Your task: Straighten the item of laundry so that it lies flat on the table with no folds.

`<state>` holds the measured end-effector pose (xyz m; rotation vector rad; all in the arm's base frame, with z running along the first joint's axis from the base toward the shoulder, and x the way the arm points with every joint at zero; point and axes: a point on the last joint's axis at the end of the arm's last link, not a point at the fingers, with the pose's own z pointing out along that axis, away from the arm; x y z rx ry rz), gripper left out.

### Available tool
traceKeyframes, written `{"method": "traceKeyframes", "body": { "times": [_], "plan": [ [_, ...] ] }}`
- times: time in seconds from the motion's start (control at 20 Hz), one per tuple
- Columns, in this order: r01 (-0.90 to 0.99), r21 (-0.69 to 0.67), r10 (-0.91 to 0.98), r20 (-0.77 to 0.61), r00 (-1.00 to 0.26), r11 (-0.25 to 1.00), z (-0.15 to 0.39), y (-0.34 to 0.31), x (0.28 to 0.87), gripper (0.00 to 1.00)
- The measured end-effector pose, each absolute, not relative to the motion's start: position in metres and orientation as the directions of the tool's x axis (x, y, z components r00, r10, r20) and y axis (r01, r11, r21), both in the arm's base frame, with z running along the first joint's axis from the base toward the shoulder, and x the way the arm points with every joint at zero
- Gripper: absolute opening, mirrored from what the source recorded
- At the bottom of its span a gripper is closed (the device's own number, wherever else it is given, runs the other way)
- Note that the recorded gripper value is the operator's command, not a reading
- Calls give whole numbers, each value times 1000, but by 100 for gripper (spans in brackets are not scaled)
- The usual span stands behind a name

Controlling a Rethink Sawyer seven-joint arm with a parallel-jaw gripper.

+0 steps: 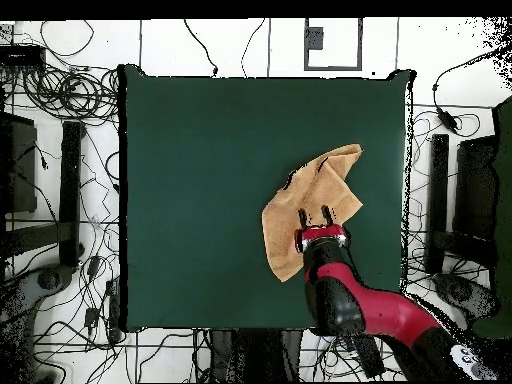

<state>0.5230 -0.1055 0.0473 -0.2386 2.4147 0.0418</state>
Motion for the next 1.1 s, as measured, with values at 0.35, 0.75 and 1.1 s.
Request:
{"method": "traceKeyframes", "body": {
  "times": [0.35, 0.75, 1.1],
  "plan": [
    [-199, -12, -154, -676, -720, 980, 38, -123, 508, 100],
    [-248, -25, -191, -716, -672, 968, 43, -136, 504, 100],
    [-255, -15, -189, -716, -672, 967, 46, -143, 512, 100]
  ]
}}
